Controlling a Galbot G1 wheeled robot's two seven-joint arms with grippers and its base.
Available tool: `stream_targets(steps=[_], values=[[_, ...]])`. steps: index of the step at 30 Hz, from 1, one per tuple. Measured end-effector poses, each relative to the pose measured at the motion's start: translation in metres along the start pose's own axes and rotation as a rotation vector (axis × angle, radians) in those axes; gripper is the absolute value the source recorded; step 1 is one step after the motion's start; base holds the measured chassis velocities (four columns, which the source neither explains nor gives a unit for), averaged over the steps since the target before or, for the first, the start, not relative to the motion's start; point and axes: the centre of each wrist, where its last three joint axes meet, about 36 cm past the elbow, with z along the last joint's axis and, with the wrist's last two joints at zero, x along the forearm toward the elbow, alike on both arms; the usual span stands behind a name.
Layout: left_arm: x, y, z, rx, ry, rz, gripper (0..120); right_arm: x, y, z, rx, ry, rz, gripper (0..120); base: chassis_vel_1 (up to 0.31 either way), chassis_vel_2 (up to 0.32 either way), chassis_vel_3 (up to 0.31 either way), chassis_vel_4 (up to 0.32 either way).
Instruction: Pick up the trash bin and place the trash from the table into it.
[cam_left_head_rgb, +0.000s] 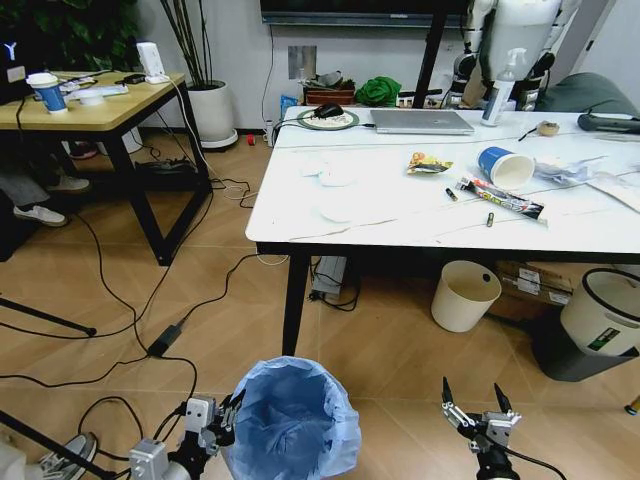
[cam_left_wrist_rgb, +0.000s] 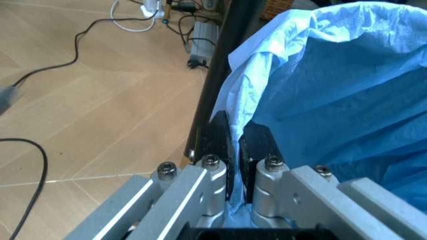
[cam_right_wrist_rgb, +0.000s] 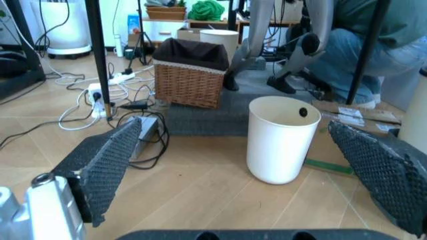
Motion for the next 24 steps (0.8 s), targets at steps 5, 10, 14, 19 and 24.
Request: stream_targets(steps=[5,10,14,19,24], values=[[-0.0006,0.0002,0.0033,0.01,0.002,0.0,0,-0.0009,-0.0024,-0.0013,0.001,-0.004,0.001,100,0.0,0.0,0.0,0.0],[-0.0007,-0.0012,0.0038,0.016,-0.002,0.001,0,-0.0038,-0.003,-0.0021,0.001,-0.009,0.001,100,0.0,0.0,0.0,0.0],[-0.0004,0.0004,0.0026,0.005,-0.005,-0.005,0,-0.0055,-0.0015,-0.002,-0.003,-0.011,0.0,100,0.0,0.0,0.0,0.0],[0.0011,-0.0013,0.0035,-0.003,-0.008,-0.009,0,-0.0048,-0.0003,-0.0028,-0.005,-0.014,0.0,100,0.0,0.0,0.0,0.0],[0.0025,-0.0019,0.0043,-0.008,-0.008,-0.01,0,-0.0045,0.0,-0.0037,-0.006,-0.017,-0.004,100,0.0,0.0,0.0,0.0]])
